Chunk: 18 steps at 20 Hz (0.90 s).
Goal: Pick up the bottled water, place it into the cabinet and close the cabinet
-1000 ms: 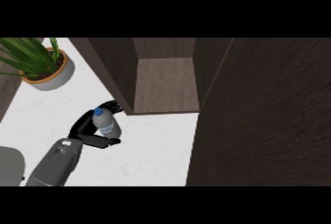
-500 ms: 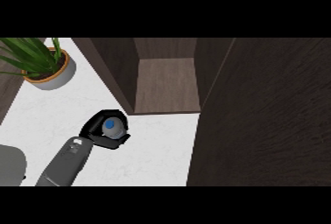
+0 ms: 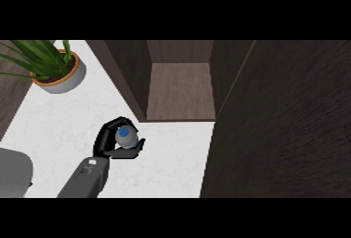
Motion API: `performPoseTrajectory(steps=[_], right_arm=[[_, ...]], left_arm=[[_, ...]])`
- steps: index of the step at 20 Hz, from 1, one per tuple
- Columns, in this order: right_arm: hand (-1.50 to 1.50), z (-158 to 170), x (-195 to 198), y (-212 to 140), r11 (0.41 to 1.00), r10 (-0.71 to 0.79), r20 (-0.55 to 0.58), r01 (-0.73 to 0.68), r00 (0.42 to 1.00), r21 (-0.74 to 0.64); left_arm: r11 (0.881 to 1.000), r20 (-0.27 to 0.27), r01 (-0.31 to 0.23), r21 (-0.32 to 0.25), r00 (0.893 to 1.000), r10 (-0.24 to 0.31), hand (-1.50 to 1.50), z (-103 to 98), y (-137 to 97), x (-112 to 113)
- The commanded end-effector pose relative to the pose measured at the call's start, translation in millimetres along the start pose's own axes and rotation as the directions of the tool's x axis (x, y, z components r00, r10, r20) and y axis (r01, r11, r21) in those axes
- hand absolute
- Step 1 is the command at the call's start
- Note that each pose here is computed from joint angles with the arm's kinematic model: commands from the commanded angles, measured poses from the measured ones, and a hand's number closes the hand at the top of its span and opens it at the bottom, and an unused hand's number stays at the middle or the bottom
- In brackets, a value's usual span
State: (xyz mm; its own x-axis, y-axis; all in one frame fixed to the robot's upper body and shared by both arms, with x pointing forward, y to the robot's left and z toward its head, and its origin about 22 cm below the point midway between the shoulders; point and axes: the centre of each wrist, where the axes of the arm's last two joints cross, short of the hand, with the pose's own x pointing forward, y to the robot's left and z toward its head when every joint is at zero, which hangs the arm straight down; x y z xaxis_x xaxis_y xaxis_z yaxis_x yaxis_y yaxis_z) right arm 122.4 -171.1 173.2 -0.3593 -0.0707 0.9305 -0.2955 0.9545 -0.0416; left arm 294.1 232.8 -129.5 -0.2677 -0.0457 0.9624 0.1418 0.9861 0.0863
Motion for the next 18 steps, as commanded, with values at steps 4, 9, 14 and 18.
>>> performPoseTrajectory(steps=[4,9,14,18], right_arm=[[-1.5,11,13,5,0.999,0.024,0.037,-0.023,0.999,-0.03],[-1.5,18,15,-1,0.999,0.028,0.032,-0.027,0.999,-0.039],[-1.5,20,20,-4,0.999,0.031,0.03,-0.03,0.999,-0.045],[-1.5,19,19,0,0.999,0.027,0.025,-0.027,0.999,-0.026]], left_arm=[[0.993,0.063,-0.105,0.06,0.993,0.101,1.5,-2,-36,13],[0.982,0.069,-0.178,0.064,0.982,0.173,1.5,-36,-56,45],[0.97,0.088,-0.235,0.063,0.969,0.229,1.5,-34,-67,80],[0.969,0.077,-0.237,0.074,0.97,0.232,1.5,-43,-97,114]])
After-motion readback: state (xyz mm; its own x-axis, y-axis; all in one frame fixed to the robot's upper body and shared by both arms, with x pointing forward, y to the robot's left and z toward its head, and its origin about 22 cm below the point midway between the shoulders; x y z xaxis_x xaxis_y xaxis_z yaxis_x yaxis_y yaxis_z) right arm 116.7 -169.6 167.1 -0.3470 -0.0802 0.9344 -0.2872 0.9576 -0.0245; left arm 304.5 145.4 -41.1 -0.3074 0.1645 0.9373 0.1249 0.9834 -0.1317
